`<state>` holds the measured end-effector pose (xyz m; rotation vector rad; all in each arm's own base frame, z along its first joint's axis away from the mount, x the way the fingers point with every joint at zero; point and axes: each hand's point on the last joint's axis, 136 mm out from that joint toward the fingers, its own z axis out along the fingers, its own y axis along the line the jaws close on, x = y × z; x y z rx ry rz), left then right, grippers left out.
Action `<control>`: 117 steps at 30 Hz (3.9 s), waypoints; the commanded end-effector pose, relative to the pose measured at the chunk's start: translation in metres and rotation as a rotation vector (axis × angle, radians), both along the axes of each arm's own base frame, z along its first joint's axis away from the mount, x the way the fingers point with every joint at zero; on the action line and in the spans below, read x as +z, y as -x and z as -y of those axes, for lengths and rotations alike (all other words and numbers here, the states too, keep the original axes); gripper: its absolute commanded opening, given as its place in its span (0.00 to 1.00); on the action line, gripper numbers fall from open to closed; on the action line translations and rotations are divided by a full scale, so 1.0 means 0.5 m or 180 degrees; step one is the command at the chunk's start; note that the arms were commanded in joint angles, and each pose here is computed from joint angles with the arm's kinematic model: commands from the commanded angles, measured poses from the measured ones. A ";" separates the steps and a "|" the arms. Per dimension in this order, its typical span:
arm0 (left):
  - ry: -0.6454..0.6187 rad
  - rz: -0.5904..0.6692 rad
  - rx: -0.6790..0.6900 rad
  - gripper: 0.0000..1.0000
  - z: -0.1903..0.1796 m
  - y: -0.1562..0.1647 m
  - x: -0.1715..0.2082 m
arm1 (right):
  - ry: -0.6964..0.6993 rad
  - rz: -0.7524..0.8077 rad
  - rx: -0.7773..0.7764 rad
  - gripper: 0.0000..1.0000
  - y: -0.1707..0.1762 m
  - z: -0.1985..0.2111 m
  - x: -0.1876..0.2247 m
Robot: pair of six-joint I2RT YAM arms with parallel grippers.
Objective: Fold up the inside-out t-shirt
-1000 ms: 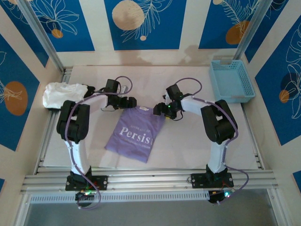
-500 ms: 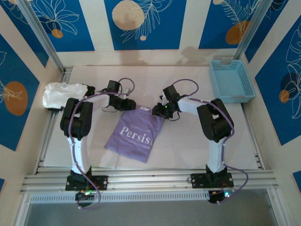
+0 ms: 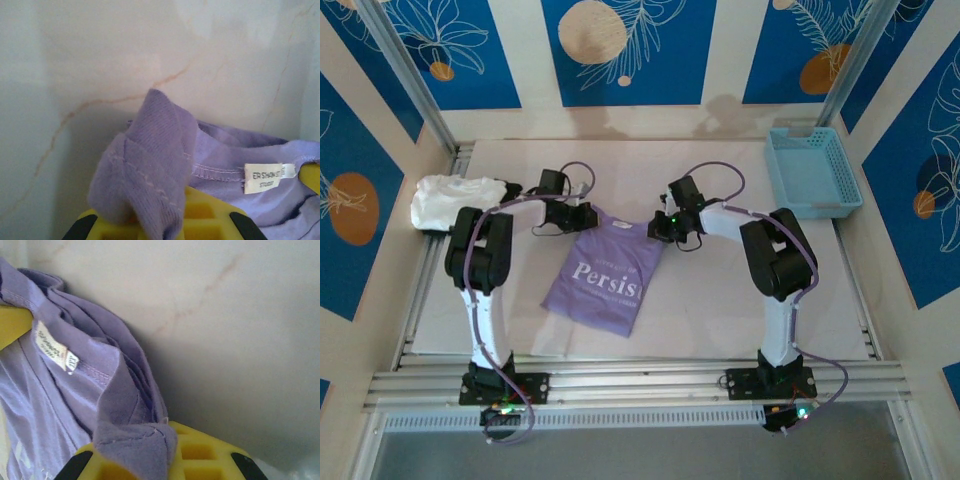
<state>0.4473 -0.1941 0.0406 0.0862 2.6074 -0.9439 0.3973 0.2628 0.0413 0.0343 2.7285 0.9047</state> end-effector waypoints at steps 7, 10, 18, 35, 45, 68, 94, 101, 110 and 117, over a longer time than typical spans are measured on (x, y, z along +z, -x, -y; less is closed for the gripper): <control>0.0454 0.0792 0.0255 0.00 0.004 -0.106 0.183 | -0.0145 0.0888 0.0088 0.00 -0.137 0.022 0.191; 0.0496 0.1169 0.0310 0.00 0.006 -0.155 0.282 | -0.0170 0.1252 0.0092 0.00 -0.195 0.045 0.292; 0.0788 0.2024 0.0428 0.00 0.003 -0.177 0.502 | -0.0169 0.2157 0.0374 0.00 -0.219 0.063 0.522; 0.0954 0.1426 0.0421 0.00 -0.035 0.213 0.280 | -0.0413 0.1260 0.0834 0.00 0.151 -0.032 0.307; 0.0498 0.1101 0.0598 0.00 -0.061 0.187 0.180 | -0.0142 0.0604 0.0593 0.00 0.104 -0.020 0.182; -0.0437 0.0563 0.0606 0.74 -0.110 0.153 0.069 | 0.0212 0.0537 0.0413 0.53 0.016 0.046 0.119; 0.0474 0.0001 -0.0202 0.50 0.043 0.236 0.001 | 0.0093 0.0553 0.0301 0.63 0.083 0.074 0.129; 0.0609 0.0051 -0.0219 0.16 0.058 0.213 -0.002 | 0.0130 0.0573 0.0292 0.63 0.089 0.080 0.132; 0.0790 0.0359 -0.0205 0.00 0.058 0.192 0.070 | 0.0230 0.0743 0.0191 0.63 0.100 0.121 0.164; -0.0022 0.0645 -0.0114 0.00 -0.037 0.156 0.161 | 0.0250 0.1039 -0.0022 0.63 0.117 0.166 0.210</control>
